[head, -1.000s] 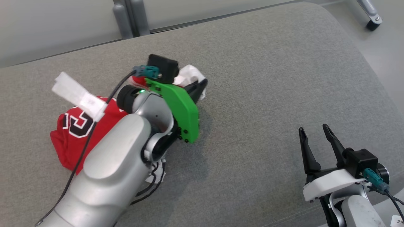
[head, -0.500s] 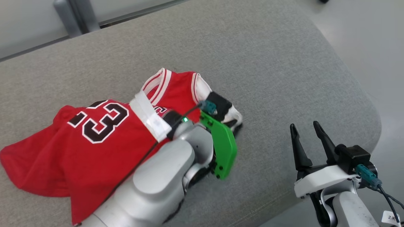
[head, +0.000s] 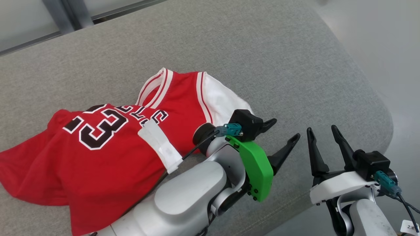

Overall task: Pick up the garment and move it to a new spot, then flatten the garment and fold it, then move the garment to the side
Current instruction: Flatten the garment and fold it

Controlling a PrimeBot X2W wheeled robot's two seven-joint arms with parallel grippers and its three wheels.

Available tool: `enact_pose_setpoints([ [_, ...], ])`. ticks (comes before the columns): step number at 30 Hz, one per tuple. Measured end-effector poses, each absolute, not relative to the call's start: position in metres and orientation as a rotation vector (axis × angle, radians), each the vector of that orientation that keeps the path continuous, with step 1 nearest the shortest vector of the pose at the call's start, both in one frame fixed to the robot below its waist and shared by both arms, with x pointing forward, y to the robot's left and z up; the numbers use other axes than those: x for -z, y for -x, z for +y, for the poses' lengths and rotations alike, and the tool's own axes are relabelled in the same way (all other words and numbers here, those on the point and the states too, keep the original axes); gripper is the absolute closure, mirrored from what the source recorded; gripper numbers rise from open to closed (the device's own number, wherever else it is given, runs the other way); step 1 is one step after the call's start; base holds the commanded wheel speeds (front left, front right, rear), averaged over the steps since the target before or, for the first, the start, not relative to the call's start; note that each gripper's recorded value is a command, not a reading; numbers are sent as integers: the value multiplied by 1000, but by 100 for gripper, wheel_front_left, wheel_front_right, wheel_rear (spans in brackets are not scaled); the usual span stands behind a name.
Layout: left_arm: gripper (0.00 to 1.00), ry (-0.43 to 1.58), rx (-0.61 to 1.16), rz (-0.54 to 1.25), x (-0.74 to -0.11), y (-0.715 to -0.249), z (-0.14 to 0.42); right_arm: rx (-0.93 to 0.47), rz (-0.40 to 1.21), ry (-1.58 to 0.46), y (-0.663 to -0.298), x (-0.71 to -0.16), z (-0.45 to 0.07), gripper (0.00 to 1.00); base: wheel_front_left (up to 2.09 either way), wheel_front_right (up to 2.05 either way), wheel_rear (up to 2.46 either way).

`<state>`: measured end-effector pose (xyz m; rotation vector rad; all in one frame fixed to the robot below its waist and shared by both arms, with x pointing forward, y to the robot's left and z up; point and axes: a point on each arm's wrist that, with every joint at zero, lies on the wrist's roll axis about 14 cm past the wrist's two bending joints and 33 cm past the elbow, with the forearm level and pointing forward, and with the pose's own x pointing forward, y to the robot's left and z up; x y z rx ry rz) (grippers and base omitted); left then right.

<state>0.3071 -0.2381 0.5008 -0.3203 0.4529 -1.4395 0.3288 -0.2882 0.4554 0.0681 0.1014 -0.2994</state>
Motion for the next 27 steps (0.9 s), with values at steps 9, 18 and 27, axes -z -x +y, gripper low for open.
enact_pose_setpoints([
  [9,0,238,1112,353,-494,-376,-169,232,83,-61,-338,-459,-273,0,0,0,0],
  [18,0,214,679,354,-472,-400,-31,153,73,-42,-345,-460,-258,0,0,0,0],
  [27,0,252,403,493,-444,-369,68,37,54,-40,-366,-464,-227,0,0,0,0],
])
